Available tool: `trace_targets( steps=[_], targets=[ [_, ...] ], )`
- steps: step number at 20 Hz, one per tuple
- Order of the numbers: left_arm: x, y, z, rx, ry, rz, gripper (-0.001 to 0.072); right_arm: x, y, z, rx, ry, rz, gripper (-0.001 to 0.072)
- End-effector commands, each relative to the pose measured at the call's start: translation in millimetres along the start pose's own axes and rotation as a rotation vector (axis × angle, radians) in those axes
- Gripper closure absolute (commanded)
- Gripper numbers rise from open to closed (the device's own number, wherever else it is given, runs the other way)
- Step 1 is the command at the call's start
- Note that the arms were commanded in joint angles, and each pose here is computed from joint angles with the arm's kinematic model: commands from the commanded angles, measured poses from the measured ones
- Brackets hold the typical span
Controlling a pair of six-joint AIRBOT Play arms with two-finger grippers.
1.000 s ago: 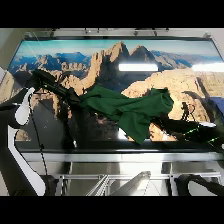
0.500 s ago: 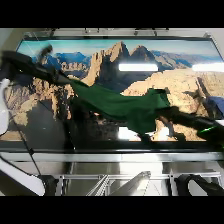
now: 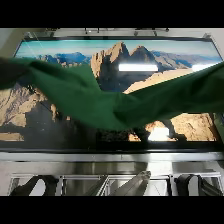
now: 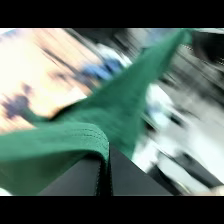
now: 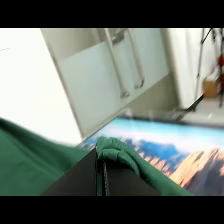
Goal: Fold the shirts.
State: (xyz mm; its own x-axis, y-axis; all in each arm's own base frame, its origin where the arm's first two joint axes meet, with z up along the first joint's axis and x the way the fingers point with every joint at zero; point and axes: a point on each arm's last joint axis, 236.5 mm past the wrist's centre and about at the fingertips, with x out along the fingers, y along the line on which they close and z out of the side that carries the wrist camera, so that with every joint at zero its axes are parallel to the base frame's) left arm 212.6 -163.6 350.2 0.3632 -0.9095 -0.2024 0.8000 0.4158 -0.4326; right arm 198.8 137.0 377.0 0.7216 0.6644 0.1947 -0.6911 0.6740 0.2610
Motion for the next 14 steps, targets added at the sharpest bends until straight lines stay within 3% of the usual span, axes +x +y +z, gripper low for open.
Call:
trace_targets(
  steps=[1,5,8,10,14],
  targets=[
    [-17,-30,5,0.069,-0.230,0.246,0.0680,-4,44,47,-0.165,-0.095,-0.042,0.0692],
    [-42,-53,75,0.247,-0.340,0.387,0.0680,-4,37,108,-0.393,-0.160,-0.204,0.0692],
    [-51,-42,80,0.251,-0.237,0.492,0.0679,3,1,105,-0.353,-0.040,-0.267,0.0692],
    [-46,-2,64,0.130,-0.177,0.478,0.0679,7,-57,72,-0.194,0.075,-0.310,0.0692],
    [-8,145,-1,-0.246,-0.026,0.362,0.0679,22,-189,-24,0.135,0.180,-0.369,0.0692]
  ],
)
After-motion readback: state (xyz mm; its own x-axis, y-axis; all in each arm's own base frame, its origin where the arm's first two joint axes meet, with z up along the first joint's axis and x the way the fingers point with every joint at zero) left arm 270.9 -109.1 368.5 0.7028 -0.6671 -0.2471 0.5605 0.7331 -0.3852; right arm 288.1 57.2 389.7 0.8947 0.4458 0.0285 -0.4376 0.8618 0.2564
